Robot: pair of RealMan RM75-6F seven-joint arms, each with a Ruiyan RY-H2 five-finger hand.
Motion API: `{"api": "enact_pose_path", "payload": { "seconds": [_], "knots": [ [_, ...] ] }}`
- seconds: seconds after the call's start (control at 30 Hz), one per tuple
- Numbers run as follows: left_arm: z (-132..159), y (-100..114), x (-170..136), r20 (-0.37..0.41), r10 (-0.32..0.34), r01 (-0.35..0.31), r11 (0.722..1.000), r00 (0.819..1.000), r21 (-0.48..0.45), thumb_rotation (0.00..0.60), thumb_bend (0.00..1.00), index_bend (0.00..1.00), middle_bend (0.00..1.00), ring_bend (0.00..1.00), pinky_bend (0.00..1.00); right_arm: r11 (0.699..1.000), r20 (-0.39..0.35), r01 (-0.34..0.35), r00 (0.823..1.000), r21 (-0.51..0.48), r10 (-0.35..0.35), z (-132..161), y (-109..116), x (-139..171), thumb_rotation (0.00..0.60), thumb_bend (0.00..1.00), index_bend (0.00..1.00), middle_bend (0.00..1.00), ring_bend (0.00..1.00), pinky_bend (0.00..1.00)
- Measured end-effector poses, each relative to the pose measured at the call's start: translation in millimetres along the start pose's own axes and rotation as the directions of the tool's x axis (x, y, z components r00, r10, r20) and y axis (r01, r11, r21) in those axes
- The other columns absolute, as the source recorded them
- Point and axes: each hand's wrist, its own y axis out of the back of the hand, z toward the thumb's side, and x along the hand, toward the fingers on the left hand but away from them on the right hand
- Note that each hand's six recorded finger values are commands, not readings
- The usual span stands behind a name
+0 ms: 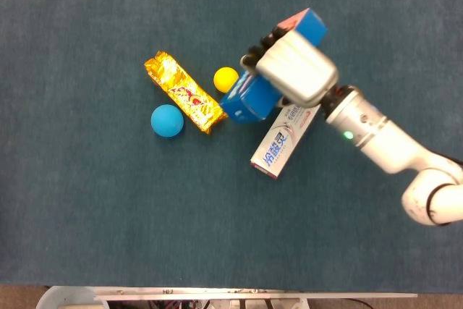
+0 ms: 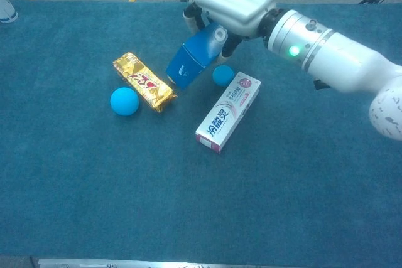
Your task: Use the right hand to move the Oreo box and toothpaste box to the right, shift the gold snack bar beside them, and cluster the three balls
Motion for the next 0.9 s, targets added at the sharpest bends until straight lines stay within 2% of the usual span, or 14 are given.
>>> {"api": "enact_pose_path", "payload": {
  "seconds": [0.23, 0.43, 0.67, 0.9],
  "knots": [
    [-0.4, -2.8, 0.7, 0.0, -0.011, 0.011, 1.0, 1.0, 0.002, 0.6, 0.21, 0.22, 0.21, 0.09, 0.1, 0.999, 0.106, -0.036, 0.994, 0.0, 0.036, -38.9, -2.3, 8.4, 0.6, 0.0, 0.68, 0.6, 0.52, 0.57],
    [0.8, -5.1, 1.5, 0.006, -0.019, 0.019, 1.0, 1.0, 0.002, 0.6, 0.21, 0.22, 0.21, 0.09, 0.1, 0.995, 0.208, -0.098, 0.974, 0.01, 0.094, -71.3, -12.9, 13.5, 0.6, 0.0, 0.68, 0.6, 0.52, 0.57],
    [-0.2, -7.0, 1.1, 0.004, -0.029, 0.029, 1.0, 1.0, 0.003, 0.6, 0.21, 0.22, 0.21, 0.09, 0.1, 0.984, 0.324, -0.175, 0.933, 0.022, 0.159, -105.1, -26.3, 18.8, 0.6, 0.0, 0.68, 0.6, 0.52, 0.57],
    [-1.2, -7.0, 1.0, 0.001, -0.032, 0.032, 0.999, 0.999, 0.006, 0.6, 0.21, 0.22, 0.21, 0.09, 0.1, 0.974, 0.404, -0.225, 0.894, 0.026, 0.195, -124.7, -36.2, 18.4, 0.6, 0.0, 0.68, 0.6, 0.52, 0.57]
  ]
}}
